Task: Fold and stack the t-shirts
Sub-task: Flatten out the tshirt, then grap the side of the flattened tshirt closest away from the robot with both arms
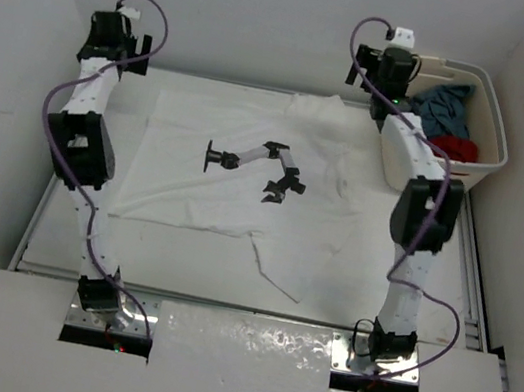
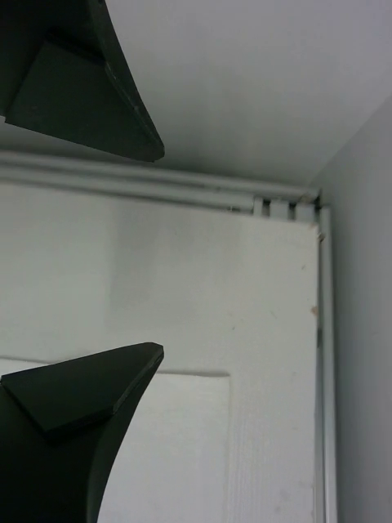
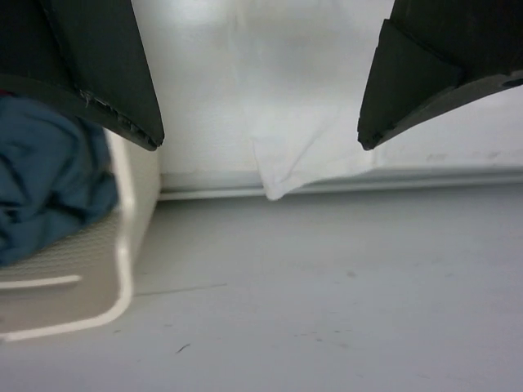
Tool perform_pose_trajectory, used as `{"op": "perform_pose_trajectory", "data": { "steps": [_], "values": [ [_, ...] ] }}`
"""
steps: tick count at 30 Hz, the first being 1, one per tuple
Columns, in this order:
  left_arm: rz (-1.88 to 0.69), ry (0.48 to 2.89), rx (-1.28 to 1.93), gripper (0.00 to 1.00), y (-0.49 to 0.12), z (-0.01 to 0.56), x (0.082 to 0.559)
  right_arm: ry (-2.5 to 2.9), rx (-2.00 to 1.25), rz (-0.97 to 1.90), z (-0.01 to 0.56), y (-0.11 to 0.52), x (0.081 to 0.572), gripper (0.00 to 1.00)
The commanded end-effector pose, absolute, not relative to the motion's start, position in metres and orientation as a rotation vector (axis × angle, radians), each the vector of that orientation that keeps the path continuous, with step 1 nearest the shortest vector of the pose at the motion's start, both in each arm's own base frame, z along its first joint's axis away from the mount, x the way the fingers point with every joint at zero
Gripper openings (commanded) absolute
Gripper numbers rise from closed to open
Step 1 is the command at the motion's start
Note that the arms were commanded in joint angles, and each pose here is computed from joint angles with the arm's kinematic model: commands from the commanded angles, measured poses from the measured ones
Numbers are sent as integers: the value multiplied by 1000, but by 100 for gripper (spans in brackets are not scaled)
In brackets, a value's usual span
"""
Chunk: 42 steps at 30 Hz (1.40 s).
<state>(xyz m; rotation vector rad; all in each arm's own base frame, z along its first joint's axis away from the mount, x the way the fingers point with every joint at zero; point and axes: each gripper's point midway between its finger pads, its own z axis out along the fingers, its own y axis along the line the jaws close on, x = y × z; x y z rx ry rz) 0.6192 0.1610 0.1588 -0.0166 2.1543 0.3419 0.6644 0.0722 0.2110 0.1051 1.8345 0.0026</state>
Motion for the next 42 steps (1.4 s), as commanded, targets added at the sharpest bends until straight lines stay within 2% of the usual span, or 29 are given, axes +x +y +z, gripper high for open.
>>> {"op": "perform_pose_trajectory", "data": {
  "steps": [1, 2, 3, 4, 5, 6, 7, 8, 9, 10, 11, 13, 14, 19, 23, 25, 27, 35, 38, 40, 42],
  "values": [
    [396, 1919, 270, 94, 136, 314, 570, 1924, -34, 8, 263, 72, 582, 99],
    [376, 2051, 363, 92, 129, 271, 544, 1960, -95, 50, 260, 80, 562, 99],
    [426, 2019, 528, 91, 121, 291, 514, 2070, -153, 46, 221, 80, 533, 99],
    [415, 2090, 616, 90, 115, 274, 487, 2091, -182, 65, 231, 79, 501, 99],
    [366, 2215, 725, 85, 108, 222, 450, 2128, -222, 94, 222, 88, 479, 99],
    [414, 2183, 900, 81, 102, 230, 420, 2234, -278, 115, 180, 93, 444, 99],
    [379, 2271, 983, 77, 99, 206, 386, 2278, -336, 148, 168, 102, 418, 99],
    [319, 2391, 1071, 68, 95, 158, 347, 2231, -462, 173, 179, 127, 390, 99],
    [374, 2413, 1166, 64, 100, 151, 322, 2295, -546, 159, 147, 133, 357, 98],
    [310, 2523, 1234, 57, 98, 112, 284, 2293, -634, 166, 139, 145, 336, 98],
    [333, 2533, 1265, 55, 99, 108, 270, 2280, -762, 169, 128, 162, 300, 97],
    [333, 2573, 1286, 55, 99, 88, 250, 2253, -837, 211, 118, 178, 271, 93],
    [339, 2545, 1285, 56, 97, 90, 249, 2260, -882, 268, 102, 186, 242, 92],
    [284, 2497, 1377, 63, 80, 70, 239, 2272, -972, 302, 63, 201, 189, 83],
    [468, 2417, 1487, 70, 78, 43, 244, 2332, -1065, 231, 29, 199, 167, 82],
    [570, 2363, 1437, 72, 83, 38, 265, 2332, -1087, 194, 23, 199, 164, 82],
    [643, 2371, 1362, 72, 93, 47, 281, 2359, -1096, 163, 16, 194, 162, 80],
    [524, 2417, 1406, 72, 91, 21, 270, 2408, -1253, 130, -11, 187, 134, 75],
    [518, 2423, 1403, 71, 91, 15, 269, 2442, -1267, 121, -16, 187, 131, 67],
    [477, 2425, 1386, 69, 86, 12, 269, 2464, -1279, 103, -20, 186, 131, 56],
    [427, 2429, 1391, 68, 81, 12, 267, 2507, -1297, 15, -23, 174, 129, 54]
  ]
}}
